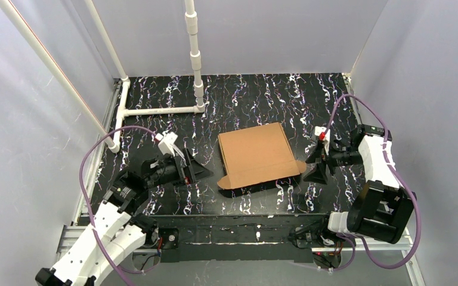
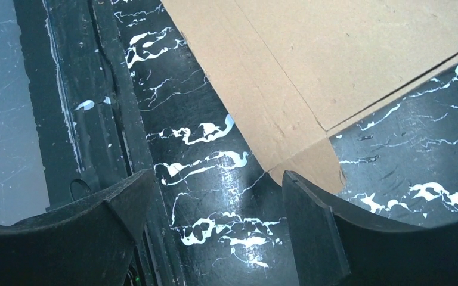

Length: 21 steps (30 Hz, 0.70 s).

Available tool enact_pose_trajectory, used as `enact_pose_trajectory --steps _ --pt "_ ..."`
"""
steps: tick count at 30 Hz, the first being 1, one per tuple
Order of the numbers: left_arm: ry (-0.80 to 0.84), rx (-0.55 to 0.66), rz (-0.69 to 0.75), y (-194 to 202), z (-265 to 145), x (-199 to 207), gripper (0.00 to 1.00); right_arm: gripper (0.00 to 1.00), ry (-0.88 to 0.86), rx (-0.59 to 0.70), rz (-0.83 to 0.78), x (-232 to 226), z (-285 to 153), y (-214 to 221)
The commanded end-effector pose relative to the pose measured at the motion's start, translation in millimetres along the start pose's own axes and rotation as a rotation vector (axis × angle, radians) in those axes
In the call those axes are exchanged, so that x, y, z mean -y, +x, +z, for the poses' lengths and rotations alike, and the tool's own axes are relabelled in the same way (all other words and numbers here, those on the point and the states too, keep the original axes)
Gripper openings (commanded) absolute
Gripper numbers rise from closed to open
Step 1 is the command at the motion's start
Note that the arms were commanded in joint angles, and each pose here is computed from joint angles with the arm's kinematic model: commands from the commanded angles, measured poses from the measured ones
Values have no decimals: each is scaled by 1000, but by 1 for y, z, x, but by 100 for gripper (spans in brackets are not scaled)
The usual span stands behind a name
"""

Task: Fold the paper box

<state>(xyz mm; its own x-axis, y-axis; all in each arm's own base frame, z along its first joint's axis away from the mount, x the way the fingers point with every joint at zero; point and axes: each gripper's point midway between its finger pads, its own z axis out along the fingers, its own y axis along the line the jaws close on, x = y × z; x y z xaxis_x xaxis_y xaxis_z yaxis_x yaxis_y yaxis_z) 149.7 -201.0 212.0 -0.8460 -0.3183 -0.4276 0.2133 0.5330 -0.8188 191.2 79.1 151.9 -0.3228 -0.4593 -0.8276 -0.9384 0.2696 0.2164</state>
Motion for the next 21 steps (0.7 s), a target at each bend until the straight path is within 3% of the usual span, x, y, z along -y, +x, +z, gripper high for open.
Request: enact_pose_trajectory --steps 1,9,15,21 --pt "-115 -36 128 2 -3 -4 97 87 -25 48 -46 -6 6 -9" --pt "-268 -108 251 16 7 -32 97 87 -14 -11 -82 5 15 -11" --pt "-266 -54 152 14 34 -42 93 86 81 -103 -85 28 40 -11" --pt "-180 7 43 6 81 -43 82 83 145 -76 -24 46 52 -24"
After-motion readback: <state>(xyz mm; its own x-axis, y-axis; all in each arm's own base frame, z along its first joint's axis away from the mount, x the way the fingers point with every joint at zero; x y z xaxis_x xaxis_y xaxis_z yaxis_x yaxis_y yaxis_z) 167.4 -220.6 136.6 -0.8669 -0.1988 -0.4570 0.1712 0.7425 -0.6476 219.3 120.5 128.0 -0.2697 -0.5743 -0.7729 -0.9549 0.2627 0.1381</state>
